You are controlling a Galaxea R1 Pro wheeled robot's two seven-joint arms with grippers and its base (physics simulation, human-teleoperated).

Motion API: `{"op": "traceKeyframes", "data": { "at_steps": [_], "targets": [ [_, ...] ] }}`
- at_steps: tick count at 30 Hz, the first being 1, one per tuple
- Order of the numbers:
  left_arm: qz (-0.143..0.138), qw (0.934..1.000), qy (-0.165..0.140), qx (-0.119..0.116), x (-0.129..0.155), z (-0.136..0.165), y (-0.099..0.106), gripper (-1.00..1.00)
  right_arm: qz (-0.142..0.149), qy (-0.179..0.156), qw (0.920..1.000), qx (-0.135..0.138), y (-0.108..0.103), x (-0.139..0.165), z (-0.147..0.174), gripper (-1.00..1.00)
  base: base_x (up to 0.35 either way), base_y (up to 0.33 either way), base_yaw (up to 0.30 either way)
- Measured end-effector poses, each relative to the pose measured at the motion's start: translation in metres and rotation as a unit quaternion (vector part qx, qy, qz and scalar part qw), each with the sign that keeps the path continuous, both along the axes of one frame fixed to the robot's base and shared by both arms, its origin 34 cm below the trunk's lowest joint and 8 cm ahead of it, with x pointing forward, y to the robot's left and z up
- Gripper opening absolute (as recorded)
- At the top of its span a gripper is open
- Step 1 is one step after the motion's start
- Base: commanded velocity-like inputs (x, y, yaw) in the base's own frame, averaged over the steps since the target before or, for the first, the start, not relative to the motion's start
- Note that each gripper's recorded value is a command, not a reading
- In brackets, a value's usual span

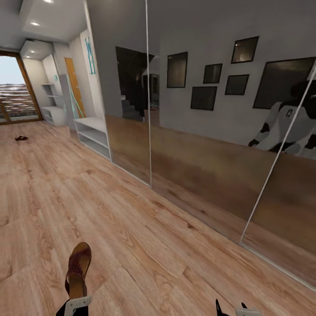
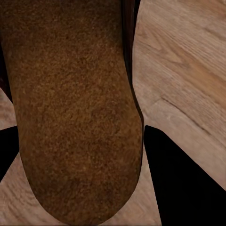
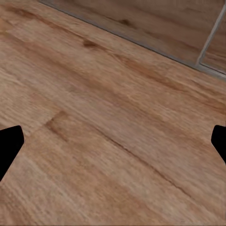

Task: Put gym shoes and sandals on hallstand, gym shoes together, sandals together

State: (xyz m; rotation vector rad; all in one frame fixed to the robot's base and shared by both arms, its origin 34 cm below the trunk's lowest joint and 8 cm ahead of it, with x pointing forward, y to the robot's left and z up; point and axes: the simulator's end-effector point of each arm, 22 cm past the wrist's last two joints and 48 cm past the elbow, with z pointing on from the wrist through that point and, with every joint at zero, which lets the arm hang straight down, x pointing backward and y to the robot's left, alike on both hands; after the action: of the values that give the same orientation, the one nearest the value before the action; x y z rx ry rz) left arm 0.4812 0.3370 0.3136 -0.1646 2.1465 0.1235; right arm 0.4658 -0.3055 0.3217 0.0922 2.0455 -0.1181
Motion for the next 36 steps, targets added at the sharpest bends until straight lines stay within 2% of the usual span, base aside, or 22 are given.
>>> {"op": "traceKeyframes", "data": {
  "at_steps": [14,24,36],
  "targets": [
    [0.002,1.0000,0.001,-0.001,-0.001,-0.001,0.000,-1.00,0.000,0.000,1.0000,-0.001,-0.002,0.000,0.000,1.00,0.286,0.162,0.279],
    [0.005,0.9999,0.013,-0.003,-0.010,-0.008,0.000,-1.00,0.000,0.000,1.0000,-0.001,-0.001,0.000,0.000,1.00,0.295,0.171,0.279],
    [0.005,0.9999,0.014,-0.003,-0.011,-0.009,0.000,-1.00,-0.001,0.000,1.0000,-0.002,-0.003,0.000,0.000,1.00,0.329,0.044,0.279]
  ]
}}
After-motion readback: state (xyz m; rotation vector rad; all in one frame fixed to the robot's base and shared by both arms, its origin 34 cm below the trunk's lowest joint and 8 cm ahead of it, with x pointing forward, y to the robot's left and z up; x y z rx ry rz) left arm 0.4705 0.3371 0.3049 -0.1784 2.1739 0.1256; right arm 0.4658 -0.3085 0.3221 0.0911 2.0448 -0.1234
